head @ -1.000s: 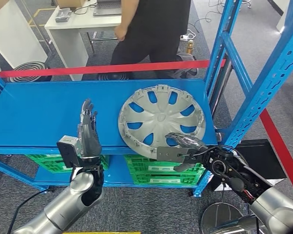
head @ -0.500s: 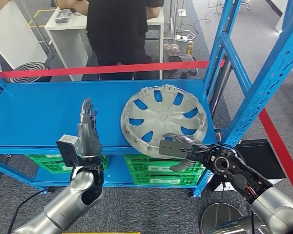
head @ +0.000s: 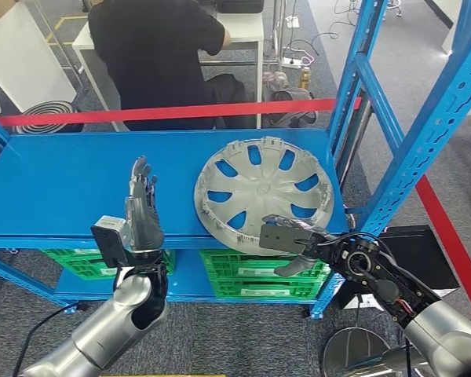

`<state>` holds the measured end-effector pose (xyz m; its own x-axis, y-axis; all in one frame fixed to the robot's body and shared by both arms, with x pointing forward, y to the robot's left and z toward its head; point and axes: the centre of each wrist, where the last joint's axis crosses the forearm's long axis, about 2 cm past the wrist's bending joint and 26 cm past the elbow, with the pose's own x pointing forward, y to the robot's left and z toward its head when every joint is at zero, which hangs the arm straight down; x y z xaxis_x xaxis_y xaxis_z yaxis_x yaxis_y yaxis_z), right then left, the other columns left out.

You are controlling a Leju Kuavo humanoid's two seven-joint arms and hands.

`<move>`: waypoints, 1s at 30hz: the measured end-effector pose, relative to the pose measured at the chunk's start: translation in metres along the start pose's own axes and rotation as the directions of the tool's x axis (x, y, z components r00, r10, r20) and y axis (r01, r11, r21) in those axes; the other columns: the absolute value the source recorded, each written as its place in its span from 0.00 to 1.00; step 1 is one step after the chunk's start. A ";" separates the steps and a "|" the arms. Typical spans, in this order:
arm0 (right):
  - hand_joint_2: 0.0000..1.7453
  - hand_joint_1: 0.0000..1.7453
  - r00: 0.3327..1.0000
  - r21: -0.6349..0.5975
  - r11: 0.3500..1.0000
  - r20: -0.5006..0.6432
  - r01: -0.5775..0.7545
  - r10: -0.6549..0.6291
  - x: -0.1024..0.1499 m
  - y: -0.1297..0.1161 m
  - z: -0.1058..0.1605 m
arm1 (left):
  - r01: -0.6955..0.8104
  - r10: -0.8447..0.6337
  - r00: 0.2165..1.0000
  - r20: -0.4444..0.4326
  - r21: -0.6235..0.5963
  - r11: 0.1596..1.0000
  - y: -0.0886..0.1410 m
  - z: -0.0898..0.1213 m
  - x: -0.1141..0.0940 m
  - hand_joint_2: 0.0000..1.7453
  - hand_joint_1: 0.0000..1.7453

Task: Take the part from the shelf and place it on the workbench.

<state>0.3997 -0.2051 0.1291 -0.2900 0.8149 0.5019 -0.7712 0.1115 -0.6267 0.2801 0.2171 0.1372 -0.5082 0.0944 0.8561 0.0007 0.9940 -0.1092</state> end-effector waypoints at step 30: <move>1.00 0.00 0.850 0.017 0.866 -0.182 -0.500 0.495 0.000 0.002 -0.003 | 0.035 -0.034 0.999 -0.024 0.025 0.999 0.001 0.006 -0.001 0.00 0.00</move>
<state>0.3997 -0.2030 0.1267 -0.5250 0.8511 0.0083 -0.5323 -0.3207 -0.7834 0.2754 0.2177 0.1335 -0.4869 0.0615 0.8713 -0.0390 0.9950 -0.0920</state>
